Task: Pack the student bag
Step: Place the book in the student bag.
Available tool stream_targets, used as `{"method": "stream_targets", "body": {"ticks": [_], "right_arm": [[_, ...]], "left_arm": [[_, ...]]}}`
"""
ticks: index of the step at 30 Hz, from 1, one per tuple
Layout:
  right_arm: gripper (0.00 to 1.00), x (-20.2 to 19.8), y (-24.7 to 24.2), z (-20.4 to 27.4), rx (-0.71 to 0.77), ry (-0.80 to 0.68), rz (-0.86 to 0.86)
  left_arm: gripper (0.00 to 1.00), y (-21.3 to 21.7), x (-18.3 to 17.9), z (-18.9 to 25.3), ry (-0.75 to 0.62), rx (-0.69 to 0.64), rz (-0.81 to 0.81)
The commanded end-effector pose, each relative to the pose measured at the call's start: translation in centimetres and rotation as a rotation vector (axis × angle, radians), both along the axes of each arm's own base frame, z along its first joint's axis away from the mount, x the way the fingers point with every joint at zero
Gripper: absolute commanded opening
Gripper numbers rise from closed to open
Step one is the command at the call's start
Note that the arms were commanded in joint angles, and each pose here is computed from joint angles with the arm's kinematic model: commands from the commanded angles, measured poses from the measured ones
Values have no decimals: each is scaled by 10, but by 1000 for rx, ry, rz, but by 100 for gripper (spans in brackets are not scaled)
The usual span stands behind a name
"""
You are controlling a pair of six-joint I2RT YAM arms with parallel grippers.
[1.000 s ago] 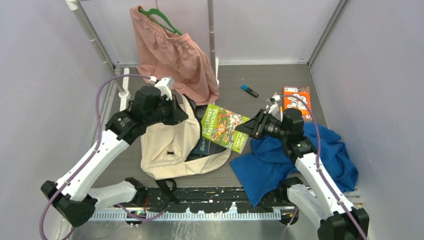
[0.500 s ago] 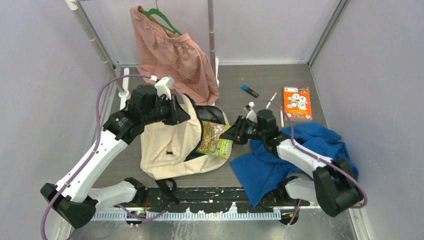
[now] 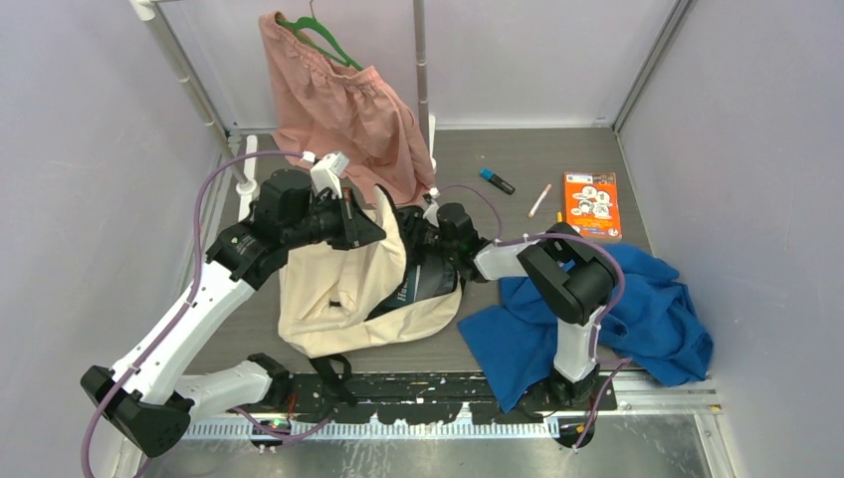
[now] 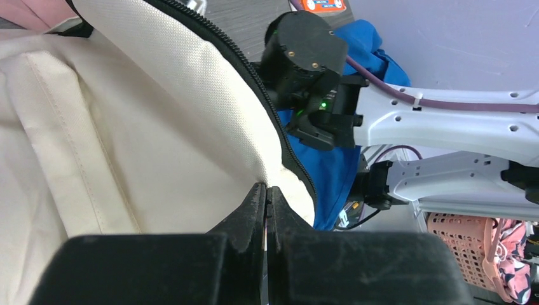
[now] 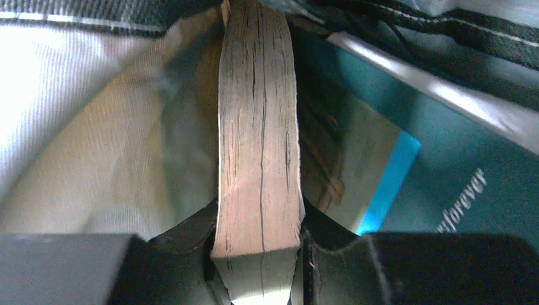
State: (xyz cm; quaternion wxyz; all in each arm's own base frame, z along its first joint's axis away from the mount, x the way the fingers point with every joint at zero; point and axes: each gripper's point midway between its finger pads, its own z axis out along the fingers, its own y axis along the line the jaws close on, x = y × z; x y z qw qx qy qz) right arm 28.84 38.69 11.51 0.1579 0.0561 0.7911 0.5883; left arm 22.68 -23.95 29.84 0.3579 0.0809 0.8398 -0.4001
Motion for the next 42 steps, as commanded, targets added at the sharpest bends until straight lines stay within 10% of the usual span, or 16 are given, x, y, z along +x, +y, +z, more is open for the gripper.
{"method": "stream_targets", "body": {"ticks": [1,4,9,26,33,40,42], "right_arm": [[20,26,19,33,4,-112,-71],[72,25,1,14,-181,-115,-103],[96,17,-24,13,-335,-129,-126],[100,-7,-103,43,-735,-219,-131],[100,17,-238,103,-1086,-351,-507],[100,17,-370,97,-1061,-136,-810],[100,21,-387,96,-1050,-104,-878]], "left_arm": [[0,-8,-6,44,-108,-131,-44],[0,-8,-5,41,-103,-126,-41],[0,-8,0,36,-105,-122,-31],[0,-1,4,28,-104,-90,-20],[0,1,2,16,-100,-61,-31],[1,-27,6,-25,-20,-74,-79],[25,-39,5,-44,11,-37,-102]]}}
